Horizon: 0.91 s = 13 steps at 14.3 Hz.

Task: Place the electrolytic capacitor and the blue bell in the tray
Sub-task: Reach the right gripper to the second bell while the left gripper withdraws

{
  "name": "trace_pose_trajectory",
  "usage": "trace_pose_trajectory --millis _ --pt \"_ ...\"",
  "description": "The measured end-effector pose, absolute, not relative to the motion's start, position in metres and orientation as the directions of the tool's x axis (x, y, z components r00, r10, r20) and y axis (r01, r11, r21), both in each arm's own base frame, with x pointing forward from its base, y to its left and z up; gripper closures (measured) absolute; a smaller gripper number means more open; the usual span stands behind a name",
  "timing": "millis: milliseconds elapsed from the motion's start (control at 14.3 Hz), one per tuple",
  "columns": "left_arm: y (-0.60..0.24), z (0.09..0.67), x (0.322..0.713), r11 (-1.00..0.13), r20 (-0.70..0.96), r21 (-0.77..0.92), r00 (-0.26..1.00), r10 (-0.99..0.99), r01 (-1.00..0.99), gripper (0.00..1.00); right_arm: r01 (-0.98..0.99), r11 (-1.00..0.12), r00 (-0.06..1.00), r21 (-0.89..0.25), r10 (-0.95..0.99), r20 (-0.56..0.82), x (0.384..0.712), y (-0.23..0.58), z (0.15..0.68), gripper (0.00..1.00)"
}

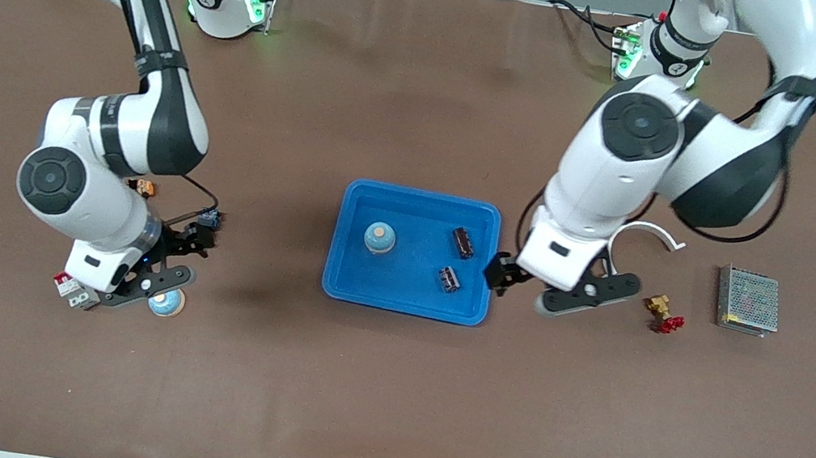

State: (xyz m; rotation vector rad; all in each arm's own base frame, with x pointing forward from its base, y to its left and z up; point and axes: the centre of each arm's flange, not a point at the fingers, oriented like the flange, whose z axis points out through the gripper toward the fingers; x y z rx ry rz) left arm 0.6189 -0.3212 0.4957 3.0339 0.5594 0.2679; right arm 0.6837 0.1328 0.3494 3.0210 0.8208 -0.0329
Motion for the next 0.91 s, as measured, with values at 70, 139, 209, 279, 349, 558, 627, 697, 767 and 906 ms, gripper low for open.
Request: trace_pose_trajectory --millis 70,139,209,279,349,558,627,697,767,906 --pt "-0.305 0.507 0.619 -0.937 0.161 0.053 0.923 0.351 0.347 0.00 0.529 -0.849 0.849 0.007 0.529 -0.019 0.688 0.121 0.340 0.00" --pt "-0.289 0.517 0.619 -0.940 0.153 0.035 0.928 0.340 0.339 0.00 0.550 -0.835 0.835 0.008 0.550 -0.015 0.693 0.111 0.329 0.00" --pt "-0.274 0.526 0.619 -0.945 0.139 0.022 0.935 0.327 0.327 0.00 0.571 -0.821 0.821 0.012 0.571 -0.009 0.697 0.101 0.317 0.00" --pt "-0.258 0.534 0.618 -0.950 0.124 0.006 0.942 0.311 0.313 0.00 0.592 -0.806 0.806 0.016 0.592 -0.003 0.701 0.093 0.305 0.00" --pt "-0.244 0.541 0.617 -0.955 0.112 -0.013 0.949 0.293 0.296 0.00 0.610 -0.792 0.792 0.022 0.611 0.006 0.704 0.086 0.293 0.00" --pt "-0.205 0.556 0.616 -0.971 0.083 -0.065 0.971 0.225 0.231 0.00 0.649 -0.760 0.759 0.036 0.650 0.029 0.710 0.081 0.261 0.00" --pt "-0.192 0.560 0.615 -0.975 0.069 -0.081 0.977 0.201 0.206 0.00 0.657 -0.753 0.752 0.039 0.658 0.032 0.711 0.083 0.253 0.00" --pt "-0.180 0.563 0.613 -0.979 0.054 -0.097 0.983 0.175 0.180 0.00 0.670 -0.741 0.740 0.042 0.671 0.038 0.712 0.084 0.247 0.00" --pt "-0.170 0.566 0.612 -0.982 0.041 -0.108 0.987 0.153 0.157 0.00 0.685 -0.727 0.725 0.048 0.687 0.044 0.713 0.084 0.242 0.00" --pt "-0.154 0.572 0.608 -0.984 0.015 -0.127 0.992 0.127 0.128 0.00 0.715 -0.697 0.695 0.058 0.717 0.051 0.714 0.082 0.232 0.00"
